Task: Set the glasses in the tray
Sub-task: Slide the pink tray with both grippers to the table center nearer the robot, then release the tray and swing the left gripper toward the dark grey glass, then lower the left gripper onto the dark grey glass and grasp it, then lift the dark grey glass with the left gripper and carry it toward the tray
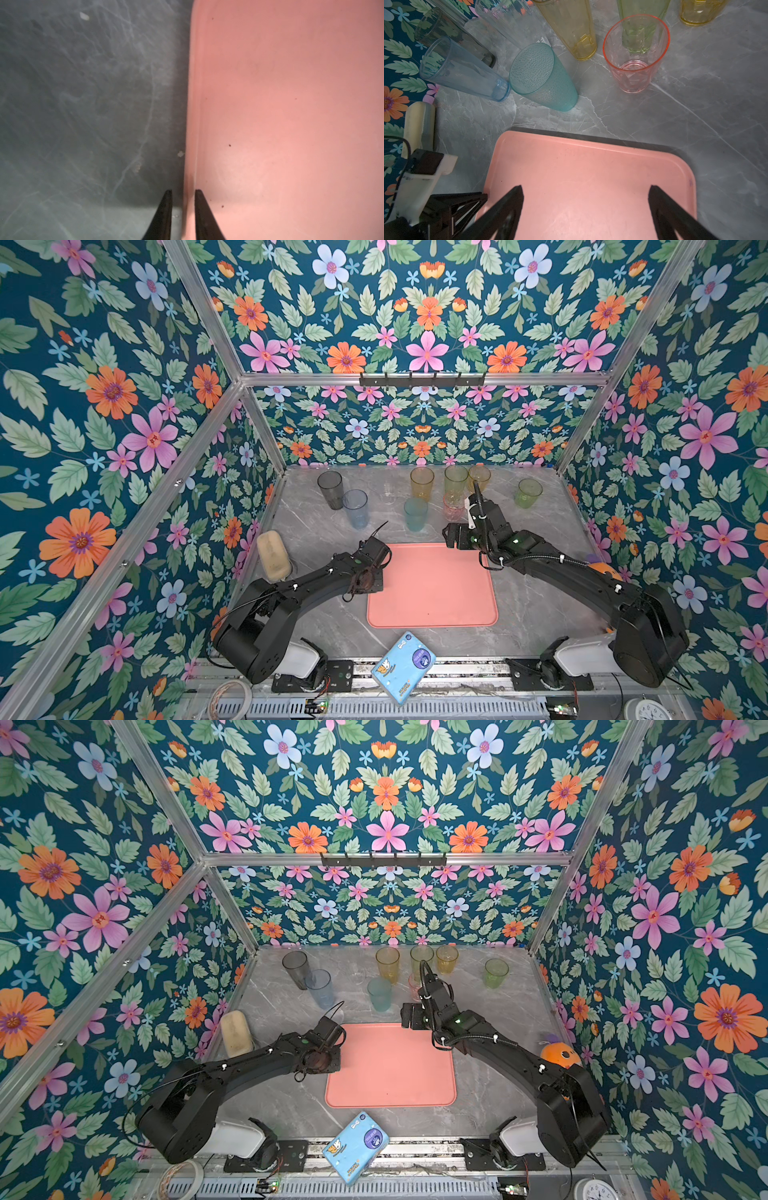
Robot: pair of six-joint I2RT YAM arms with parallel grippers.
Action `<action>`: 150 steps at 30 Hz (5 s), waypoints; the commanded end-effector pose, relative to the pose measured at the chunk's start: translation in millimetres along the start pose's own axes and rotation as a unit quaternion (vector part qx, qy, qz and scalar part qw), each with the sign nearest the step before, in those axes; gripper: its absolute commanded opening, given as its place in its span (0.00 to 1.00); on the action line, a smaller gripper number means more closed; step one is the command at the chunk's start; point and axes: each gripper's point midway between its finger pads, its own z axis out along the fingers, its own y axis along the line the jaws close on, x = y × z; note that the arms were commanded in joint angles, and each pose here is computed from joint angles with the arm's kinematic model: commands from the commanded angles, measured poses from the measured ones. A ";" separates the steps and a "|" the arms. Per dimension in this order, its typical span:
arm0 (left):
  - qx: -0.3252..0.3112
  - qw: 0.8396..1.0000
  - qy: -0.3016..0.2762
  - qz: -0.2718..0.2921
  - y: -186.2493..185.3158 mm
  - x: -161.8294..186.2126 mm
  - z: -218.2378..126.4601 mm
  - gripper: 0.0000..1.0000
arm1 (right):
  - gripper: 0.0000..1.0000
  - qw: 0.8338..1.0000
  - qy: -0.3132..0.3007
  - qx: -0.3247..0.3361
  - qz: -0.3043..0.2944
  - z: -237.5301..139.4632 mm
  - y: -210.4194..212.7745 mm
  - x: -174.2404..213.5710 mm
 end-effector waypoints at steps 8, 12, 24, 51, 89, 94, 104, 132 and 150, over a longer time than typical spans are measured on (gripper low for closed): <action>-0.026 0.999 -0.038 0.002 7.5 -23.4 -21.7 0.47 | 0.95 1.000 -0.005 -0.001 0.000 -5.8 -0.9 -2.0; -0.033 0.993 -0.110 -0.018 12.7 -56.4 -53.9 0.53 | 0.95 1.000 -0.020 0.000 -0.005 -10.9 -2.8 -4.8; -0.018 0.970 -0.226 -0.083 35.1 -154.3 -123.2 0.63 | 0.95 0.996 -0.079 -0.022 -0.037 -17.3 -4.1 -9.0; -0.047 0.943 -0.239 -0.225 153.9 -307.6 -95.6 0.68 | 0.96 0.991 -0.101 -0.020 -0.086 11.2 -20.2 13.1; -0.041 0.967 -0.140 -0.208 169.3 -334.8 -11.8 0.21 | 0.96 0.993 -0.080 -0.006 -0.089 19.0 -23.8 16.6; -0.038 0.969 -0.137 -0.204 169.0 -335.6 -9.3 0.14 | 0.96 0.993 -0.079 -0.004 -0.089 19.1 -23.9 16.3; -0.042 0.970 -0.135 -0.196 170.3 -335.3 -15.2 0.04 | 0.96 0.993 -0.075 -0.002 -0.090 21.1 -24.4 17.0; -0.071 0.978 -0.090 -0.173 168.6 -266.6 -129.2 0.00 | 0.96 0.994 -0.064 -0.005 -0.087 21.0 -21.9 17.3; -0.094 0.987 -0.065 -0.116 142.8 -171.8 -193.7 0.00 | 0.96 0.995 -0.050 0.002 -0.085 26.9 -23.5 20.4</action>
